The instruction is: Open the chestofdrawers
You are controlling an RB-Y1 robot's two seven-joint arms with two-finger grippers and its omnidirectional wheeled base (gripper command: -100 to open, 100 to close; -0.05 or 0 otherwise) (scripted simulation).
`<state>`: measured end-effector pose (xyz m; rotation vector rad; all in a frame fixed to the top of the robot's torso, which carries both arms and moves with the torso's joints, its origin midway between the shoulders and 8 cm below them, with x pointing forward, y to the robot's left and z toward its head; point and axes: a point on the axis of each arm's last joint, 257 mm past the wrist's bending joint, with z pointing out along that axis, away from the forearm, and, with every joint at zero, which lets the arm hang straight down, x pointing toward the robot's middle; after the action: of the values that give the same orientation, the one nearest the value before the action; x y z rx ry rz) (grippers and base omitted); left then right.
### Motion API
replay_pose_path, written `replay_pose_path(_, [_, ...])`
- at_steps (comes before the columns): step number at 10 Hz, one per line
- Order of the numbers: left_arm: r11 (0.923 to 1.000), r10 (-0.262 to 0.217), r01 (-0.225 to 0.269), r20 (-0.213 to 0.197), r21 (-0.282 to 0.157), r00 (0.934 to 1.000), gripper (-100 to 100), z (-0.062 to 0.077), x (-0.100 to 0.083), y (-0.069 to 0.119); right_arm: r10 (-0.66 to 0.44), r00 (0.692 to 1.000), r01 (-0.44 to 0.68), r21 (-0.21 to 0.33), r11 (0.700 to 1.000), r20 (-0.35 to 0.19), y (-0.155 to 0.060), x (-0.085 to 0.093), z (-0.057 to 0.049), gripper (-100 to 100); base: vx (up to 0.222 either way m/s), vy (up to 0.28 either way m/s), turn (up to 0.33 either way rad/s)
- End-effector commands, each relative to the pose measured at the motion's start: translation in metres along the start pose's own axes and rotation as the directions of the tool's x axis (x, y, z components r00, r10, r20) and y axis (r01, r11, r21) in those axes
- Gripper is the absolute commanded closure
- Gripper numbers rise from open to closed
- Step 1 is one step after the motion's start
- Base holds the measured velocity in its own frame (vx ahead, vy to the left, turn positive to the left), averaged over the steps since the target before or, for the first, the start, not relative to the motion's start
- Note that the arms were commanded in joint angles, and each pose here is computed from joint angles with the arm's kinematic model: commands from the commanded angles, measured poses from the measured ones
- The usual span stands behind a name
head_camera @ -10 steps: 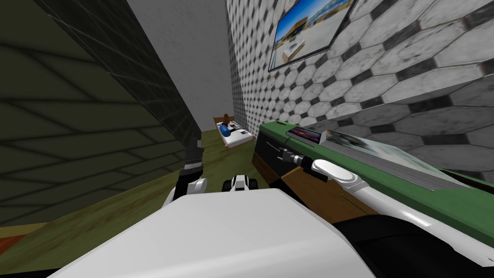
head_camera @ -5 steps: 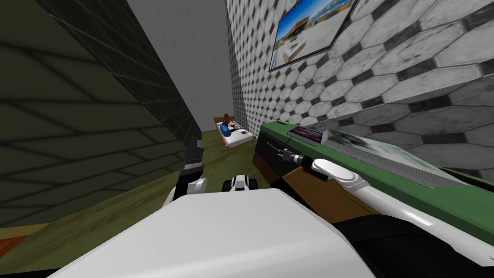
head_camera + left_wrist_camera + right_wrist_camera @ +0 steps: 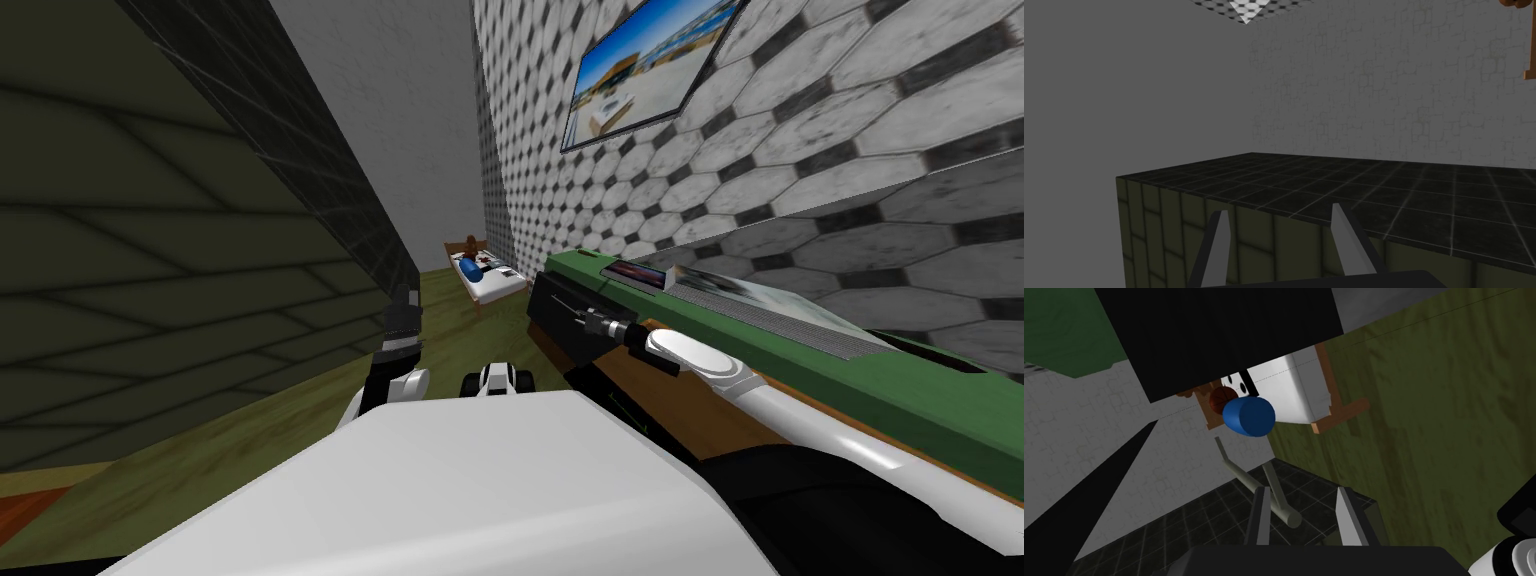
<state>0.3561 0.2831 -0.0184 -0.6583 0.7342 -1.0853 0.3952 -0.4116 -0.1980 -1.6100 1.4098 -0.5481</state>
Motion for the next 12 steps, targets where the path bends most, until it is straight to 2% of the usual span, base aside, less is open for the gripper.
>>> replay_pose_path(1, [1.0,0.0,0.0,0.0,0.0,1.0,0,0.0,0.0,0.0,-0.007,1.0,0.007,-0.009,1.0,0.008,0.003,-0.004,0.0,100,-0.086,0.146,-0.028])
replay_pose_path(4, [1.0,0.0,0.0,0.0,0.0,1.0,0,0.0,0.0,0.0,-0.009,1.0,0.009,-0.005,1.0,0.01,0.0,-0.006,0.0,100,-0.071,0.138,-0.024])
replay_pose_path(5, [1.0,0.0,0.0,0.0,0.0,1.0,0,0.0,0.0,0.0,-0.011,1.0,0.011,-0.009,1.0,0.02,-0.009,-0.009,-0.002,-100,-0.007,0.032,-0.084])
replay_pose_path(7, [1.0,0.0,0.0,0.0,0.0,1.0,0,0.0,0.0,0.0,-0.02,0.999,0.02,-0.013,1.0,0.032,-0.027,-0.013,-0.005,-100,0.004,0.016,-0.087])
replay_pose_path(9, [1.0,0.0,0.0,0.0,0.0,1.0,0,0.0,0.0,0.0,-0.023,0.999,0.023,-0.014,1.0,0.037,-0.033,-0.015,-0.005,-100,0.005,0.011,-0.036])
replay_pose_path(11, [1.0,0.0,0.0,0.0,0.0,1.0,0,0.0,0.0,0.0,-0.035,0.998,0.036,-0.02,0.999,0.055,-0.056,-0.024,-0.008,-100,0.002,0.02,-0.098])
replay_pose_path(12, [1.0,0.0,0.0,0.0,0.0,1.0,0,0.0,0.0,0.0,-0.033,0.998,0.034,-0.016,0.999,0.048,-0.048,-0.02,-0.007,-100,0.002,0.013,-0.025])
